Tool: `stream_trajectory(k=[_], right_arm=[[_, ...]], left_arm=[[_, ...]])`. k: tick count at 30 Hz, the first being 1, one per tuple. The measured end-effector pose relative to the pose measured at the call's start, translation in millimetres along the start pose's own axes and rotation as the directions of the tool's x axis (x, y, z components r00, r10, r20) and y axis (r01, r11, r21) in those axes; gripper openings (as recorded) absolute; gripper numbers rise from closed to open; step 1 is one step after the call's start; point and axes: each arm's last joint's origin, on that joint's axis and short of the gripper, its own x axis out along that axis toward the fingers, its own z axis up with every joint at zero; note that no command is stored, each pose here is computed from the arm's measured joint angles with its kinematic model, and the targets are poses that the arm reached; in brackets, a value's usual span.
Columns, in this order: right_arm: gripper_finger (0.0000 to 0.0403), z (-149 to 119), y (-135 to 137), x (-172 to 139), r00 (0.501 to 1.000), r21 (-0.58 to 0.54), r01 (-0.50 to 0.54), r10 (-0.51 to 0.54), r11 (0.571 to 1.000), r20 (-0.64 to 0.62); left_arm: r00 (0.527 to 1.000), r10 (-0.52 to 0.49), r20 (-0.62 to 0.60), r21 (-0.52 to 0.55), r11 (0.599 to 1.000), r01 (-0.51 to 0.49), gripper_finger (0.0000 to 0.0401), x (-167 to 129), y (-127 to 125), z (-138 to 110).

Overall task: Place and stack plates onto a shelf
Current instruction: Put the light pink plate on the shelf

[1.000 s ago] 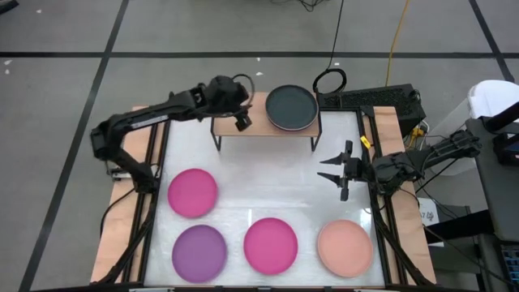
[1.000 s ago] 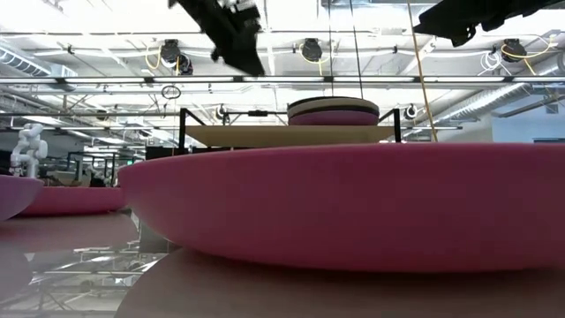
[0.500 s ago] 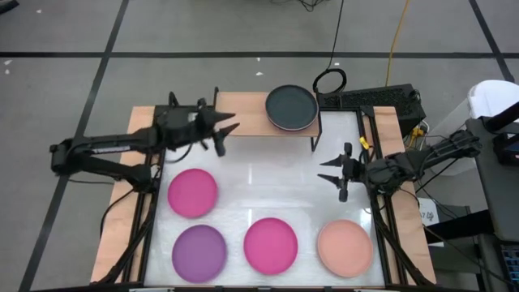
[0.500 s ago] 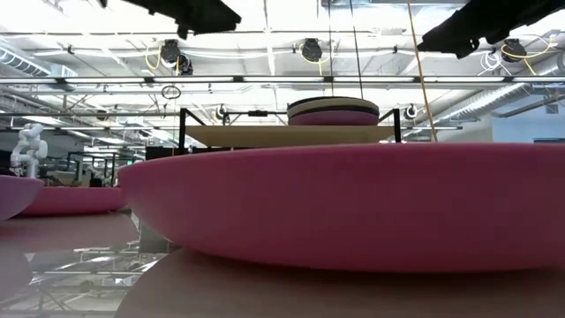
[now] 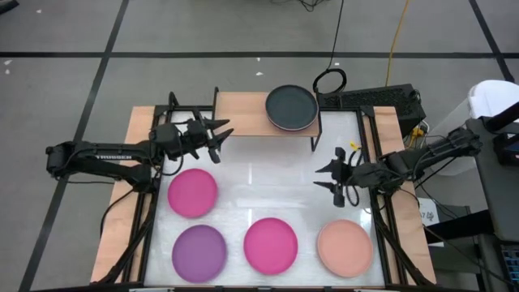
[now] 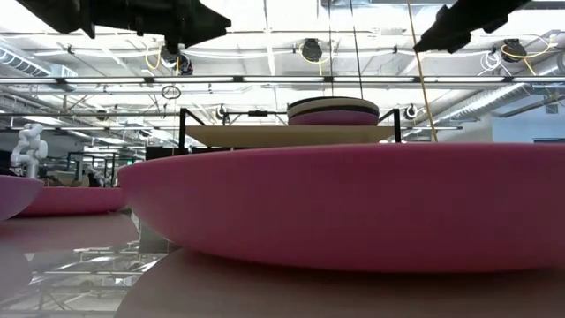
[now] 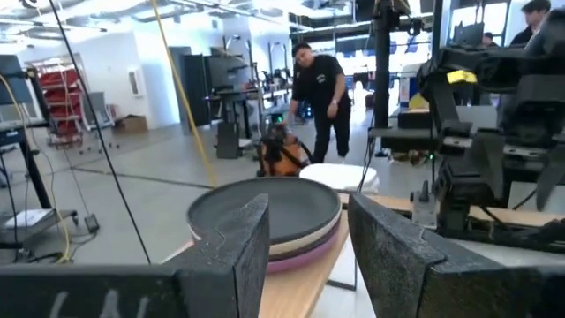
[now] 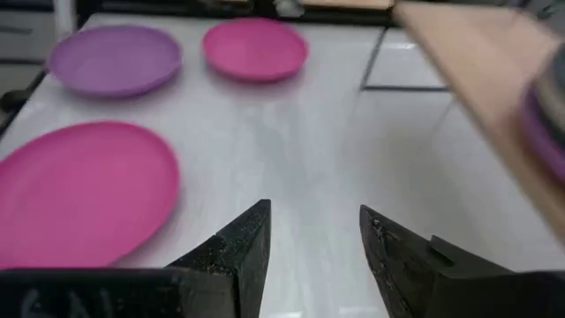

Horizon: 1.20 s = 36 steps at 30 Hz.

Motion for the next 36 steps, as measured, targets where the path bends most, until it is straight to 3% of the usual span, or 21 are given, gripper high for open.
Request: stream_trajectory(k=[6, 11, 15, 36], right_arm=[[0.0155, 0, 13, 19, 0.979, 0.017, -0.123, 0.125, 0.992, -0.164], [0.0155, -14, 24, 34, 0.912, 0.139, -0.203, 0.239, 0.969, -0.334], [0.0155, -24, 34, 41, 0.866, 0.167, -0.198, 0.252, 0.966, -0.432], [0.0155, -51, 78, 47, 0.759, 0.227, -0.187, 0.287, 0.956, -0.584]], left_arm=[[1.0, 0.001, 0.009, -0.003, 1.0, -0.001, 0.0161, 0, 0, 1], [1.0, -0.001, 0.01, -0.013, 1.0, 0.001, 0.0161, 0, 0, 1], [1.0, -0.012, 0.011, -0.016, 1.0, 0.012, 0.0161, 0, -3, 1], [1.0, -0.022, 0.006, -0.036, 0.999, 0.022, 0.0161, -1, -5, 1]])
